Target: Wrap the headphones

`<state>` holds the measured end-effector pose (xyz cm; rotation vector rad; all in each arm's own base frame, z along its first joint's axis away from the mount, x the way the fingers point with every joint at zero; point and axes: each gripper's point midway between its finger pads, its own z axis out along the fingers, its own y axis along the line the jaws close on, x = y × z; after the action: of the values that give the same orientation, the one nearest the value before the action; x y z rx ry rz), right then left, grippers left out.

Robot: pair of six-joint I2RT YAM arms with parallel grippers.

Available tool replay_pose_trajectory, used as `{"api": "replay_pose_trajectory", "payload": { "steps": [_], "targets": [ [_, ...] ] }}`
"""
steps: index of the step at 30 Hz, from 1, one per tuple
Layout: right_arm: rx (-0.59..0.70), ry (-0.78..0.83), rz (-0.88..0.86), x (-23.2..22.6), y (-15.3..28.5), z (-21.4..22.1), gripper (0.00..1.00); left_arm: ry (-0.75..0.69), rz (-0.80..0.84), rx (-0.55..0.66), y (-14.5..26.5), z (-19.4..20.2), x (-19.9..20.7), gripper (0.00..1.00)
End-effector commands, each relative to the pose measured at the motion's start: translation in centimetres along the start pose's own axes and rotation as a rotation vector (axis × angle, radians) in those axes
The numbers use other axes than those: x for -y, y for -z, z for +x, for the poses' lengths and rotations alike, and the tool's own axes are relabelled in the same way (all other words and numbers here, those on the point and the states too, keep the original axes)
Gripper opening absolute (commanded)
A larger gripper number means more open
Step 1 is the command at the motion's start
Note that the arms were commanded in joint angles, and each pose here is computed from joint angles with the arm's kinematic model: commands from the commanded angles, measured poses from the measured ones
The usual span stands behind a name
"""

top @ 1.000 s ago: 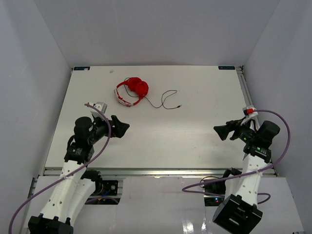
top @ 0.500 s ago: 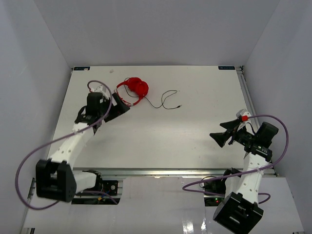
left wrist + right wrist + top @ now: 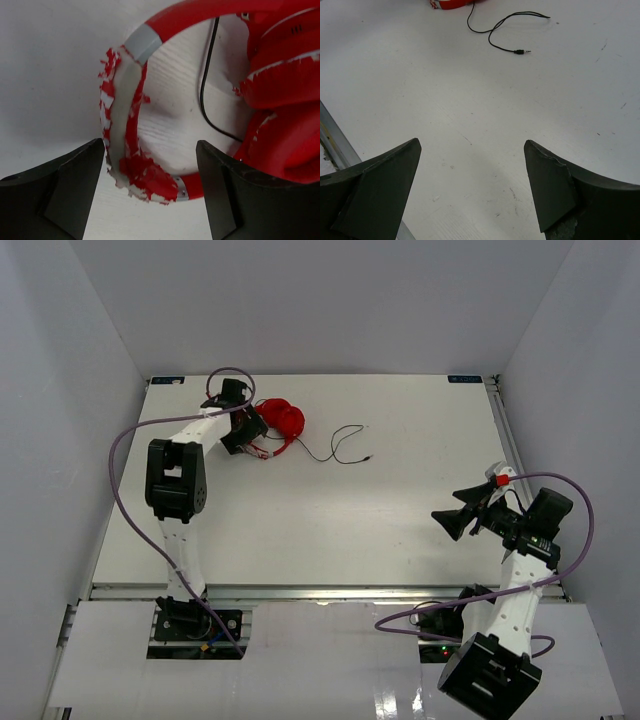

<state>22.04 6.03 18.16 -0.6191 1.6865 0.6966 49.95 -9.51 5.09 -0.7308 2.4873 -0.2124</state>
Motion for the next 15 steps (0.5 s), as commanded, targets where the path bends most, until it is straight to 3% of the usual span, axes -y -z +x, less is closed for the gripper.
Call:
{"api": "replay_pose_trajectory", "payload": {
  "steps": [1, 5, 10, 15],
  "targets": [
    [0.015, 0.029, -0.01, 0.0, 0.1, -1.5, 0.9, -0.002, -0.041, 0.06, 0.4, -2.9, 0.5, 0.82],
    [0.013, 0.027, -0.007, 0.1, 0.1, -1.5, 0.9, -0.02, -0.085, 0.087, -0.5, -3.7, 0.1, 0.71],
    [0.009, 0.026, 0.0, 0.2, 0.1, -1.5, 0.9, -0.042, -0.133, 0.059, -1.5, -2.5, -1.4, 0.69],
    [0.007, 0.021, 0.001, 0.3, 0.1, -1.4, 0.9, -0.085, -0.141, 0.052, -1.9, -1.8, -2.1, 0.58]
  ]
}}
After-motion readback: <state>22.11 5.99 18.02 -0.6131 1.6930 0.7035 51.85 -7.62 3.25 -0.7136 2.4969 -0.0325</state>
